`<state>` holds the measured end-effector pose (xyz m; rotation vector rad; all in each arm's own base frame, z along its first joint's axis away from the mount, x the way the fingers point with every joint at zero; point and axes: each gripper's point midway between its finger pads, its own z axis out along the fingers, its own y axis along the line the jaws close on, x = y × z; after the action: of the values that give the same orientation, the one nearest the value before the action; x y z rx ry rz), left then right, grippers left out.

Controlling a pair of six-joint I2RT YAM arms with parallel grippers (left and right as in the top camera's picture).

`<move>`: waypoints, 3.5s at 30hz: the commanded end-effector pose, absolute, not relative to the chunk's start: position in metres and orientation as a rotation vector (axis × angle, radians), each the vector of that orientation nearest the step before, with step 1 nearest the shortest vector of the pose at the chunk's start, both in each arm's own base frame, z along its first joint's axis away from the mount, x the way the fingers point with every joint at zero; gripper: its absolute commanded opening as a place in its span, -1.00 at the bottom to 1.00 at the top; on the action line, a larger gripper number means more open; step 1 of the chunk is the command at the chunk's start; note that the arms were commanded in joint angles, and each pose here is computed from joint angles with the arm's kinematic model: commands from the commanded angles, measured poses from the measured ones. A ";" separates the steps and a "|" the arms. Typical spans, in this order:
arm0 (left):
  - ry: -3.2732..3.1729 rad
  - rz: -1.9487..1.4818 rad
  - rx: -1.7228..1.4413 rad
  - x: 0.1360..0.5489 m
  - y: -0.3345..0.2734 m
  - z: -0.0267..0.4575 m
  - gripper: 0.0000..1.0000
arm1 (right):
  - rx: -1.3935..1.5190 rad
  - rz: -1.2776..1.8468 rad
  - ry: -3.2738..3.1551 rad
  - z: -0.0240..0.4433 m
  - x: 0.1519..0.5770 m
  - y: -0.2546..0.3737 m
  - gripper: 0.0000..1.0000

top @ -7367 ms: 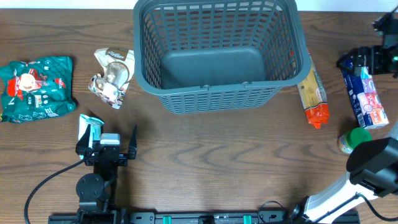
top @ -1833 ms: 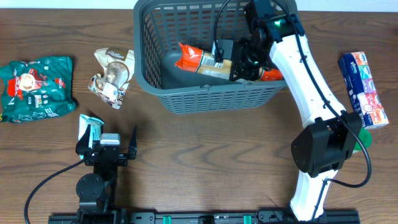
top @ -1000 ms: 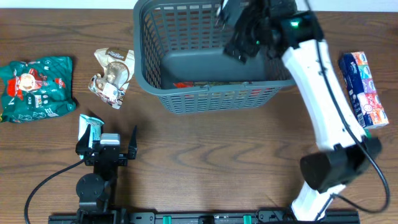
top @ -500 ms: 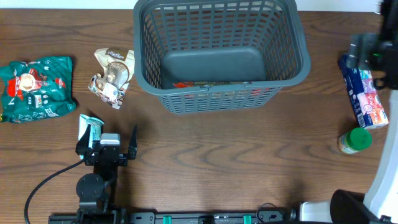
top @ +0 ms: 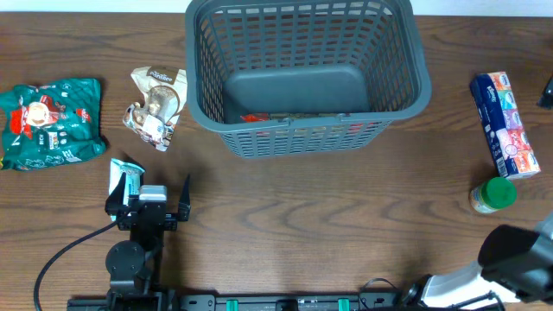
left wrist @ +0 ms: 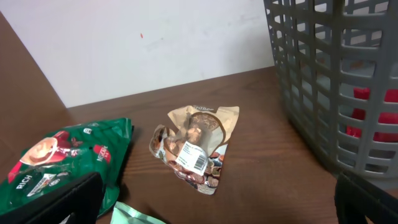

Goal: Pack container
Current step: 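Withdraw the right gripper and move it to the blue tissue pack, then grasp the blue Kleenex tissue pack with the right gripper and lift, then lower the tissue pack into the basket and open the right gripper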

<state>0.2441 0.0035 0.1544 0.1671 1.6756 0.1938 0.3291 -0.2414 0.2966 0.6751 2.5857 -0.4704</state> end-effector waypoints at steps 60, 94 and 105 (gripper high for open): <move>1.720 0.207 0.178 0.244 0.005 0.137 0.97 | 0.382 0.132 3.087 -0.041 0.387 -0.263 -0.98; 1.720 0.207 0.178 0.244 0.005 0.137 0.97 | -0.501 -0.034 1.700 0.512 0.365 0.013 -0.97; 1.720 0.207 0.178 0.244 0.005 0.137 0.97 | -1.026 0.077 1.658 0.459 0.363 0.122 -0.97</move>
<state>0.2441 0.0036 0.1544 0.1668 1.6757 0.1941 0.3656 0.0944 0.4686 -0.8461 1.7277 0.0765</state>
